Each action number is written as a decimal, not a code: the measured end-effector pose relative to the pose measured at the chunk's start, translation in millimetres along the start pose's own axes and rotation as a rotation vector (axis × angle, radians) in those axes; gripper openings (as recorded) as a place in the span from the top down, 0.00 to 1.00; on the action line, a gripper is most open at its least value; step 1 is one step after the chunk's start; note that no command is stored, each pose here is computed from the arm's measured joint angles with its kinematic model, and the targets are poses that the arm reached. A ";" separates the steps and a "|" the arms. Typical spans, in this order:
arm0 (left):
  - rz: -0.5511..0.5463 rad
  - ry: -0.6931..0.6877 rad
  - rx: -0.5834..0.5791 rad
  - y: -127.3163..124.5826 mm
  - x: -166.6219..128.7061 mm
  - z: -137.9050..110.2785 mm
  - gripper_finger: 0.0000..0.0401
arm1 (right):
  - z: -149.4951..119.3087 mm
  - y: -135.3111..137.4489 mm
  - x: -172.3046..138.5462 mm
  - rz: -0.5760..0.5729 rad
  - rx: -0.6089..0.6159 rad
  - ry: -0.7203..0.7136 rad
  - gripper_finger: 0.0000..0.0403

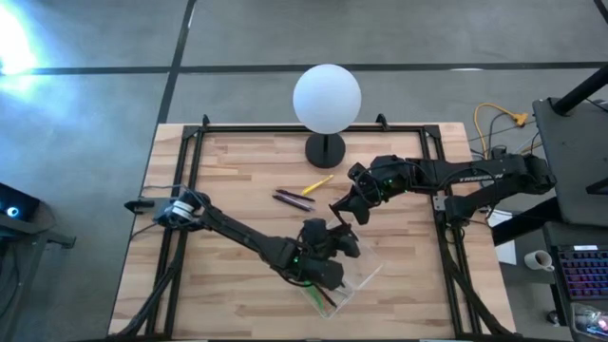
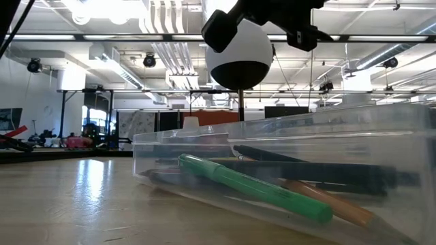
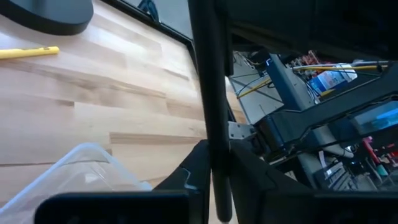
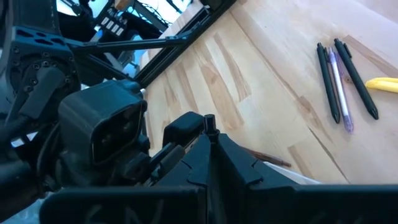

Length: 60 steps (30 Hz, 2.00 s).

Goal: Pick & place school supplies into a supply box
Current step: Put the black pen into the supply box

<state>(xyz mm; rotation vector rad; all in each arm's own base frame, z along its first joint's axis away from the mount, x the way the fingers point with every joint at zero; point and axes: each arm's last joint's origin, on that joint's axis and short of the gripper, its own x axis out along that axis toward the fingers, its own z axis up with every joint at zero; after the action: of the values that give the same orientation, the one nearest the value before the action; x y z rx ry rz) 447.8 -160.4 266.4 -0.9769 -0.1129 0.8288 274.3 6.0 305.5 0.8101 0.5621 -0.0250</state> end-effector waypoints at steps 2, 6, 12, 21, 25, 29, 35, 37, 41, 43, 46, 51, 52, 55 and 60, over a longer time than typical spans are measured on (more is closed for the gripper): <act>0.002 -0.005 0.004 0.3 0.0 0.1 0.94 | -0.1 0.0 0.0 0.000 0.006 0.001 0.98; 0.008 -0.004 0.019 1.4 -0.2 -0.2 0.94 | -0.5 -0.5 -0.1 -0.006 0.023 0.004 0.97; 0.026 0.002 0.068 6.1 -3.3 -2.8 0.95 | -2.8 -1.8 -3.4 -0.025 0.030 0.027 0.91; 0.027 0.039 0.091 8.1 -9.3 -7.3 0.95 | -12.6 -9.6 -11.0 -0.121 0.027 0.119 0.77; 0.013 0.126 0.103 8.1 -19.2 -14.4 0.95 | -19.6 -13.2 -20.7 -0.175 0.013 0.180 0.71; 0.012 0.252 0.117 11.5 -43.3 -27.0 0.95 | -28.9 -15.4 -30.5 -0.244 -0.016 0.230 0.68; 0.054 0.491 0.160 15.3 -74.3 -38.1 0.95 | -36.2 -13.5 -51.8 -0.333 -0.049 0.195 0.66; 0.083 0.520 0.119 17.5 -78.7 -39.6 0.95 | -36.0 -13.1 -59.4 -0.354 -0.026 0.158 0.66; 0.159 0.504 -0.179 17.9 -81.0 -40.6 0.95 | -35.2 -11.6 -71.3 -0.368 0.055 0.079 0.67; 0.186 0.484 -0.313 18.4 -82.8 -42.5 0.95 | -36.2 -11.6 -75.4 -0.370 0.104 0.049 0.67; 0.205 0.506 -0.358 17.9 -83.6 -46.0 0.95 | -39.2 -11.5 -77.5 -0.375 0.128 0.029 0.66; 0.245 0.531 -0.345 19.4 -82.3 -46.0 0.95 | -47.1 -16.6 -71.9 -0.404 0.132 0.044 0.65; 0.258 0.538 -0.339 21.8 -81.8 -47.0 0.95 | -49.3 -18.4 -70.6 -0.410 0.138 0.051 0.65; 0.292 0.570 -0.324 28.3 -81.3 -50.5 0.95 | -54.7 -24.0 -66.8 -0.432 0.154 0.068 0.65; 0.328 0.680 -0.190 36.1 -84.0 -54.9 0.94 | -59.5 -29.8 -63.7 -0.450 0.132 0.088 0.64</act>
<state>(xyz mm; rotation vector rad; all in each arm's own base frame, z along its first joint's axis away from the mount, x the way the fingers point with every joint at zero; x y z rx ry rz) 392.7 -243.8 229.3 -1.4338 0.5753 0.7472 185.3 14.4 283.2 0.8018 0.8238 -0.4450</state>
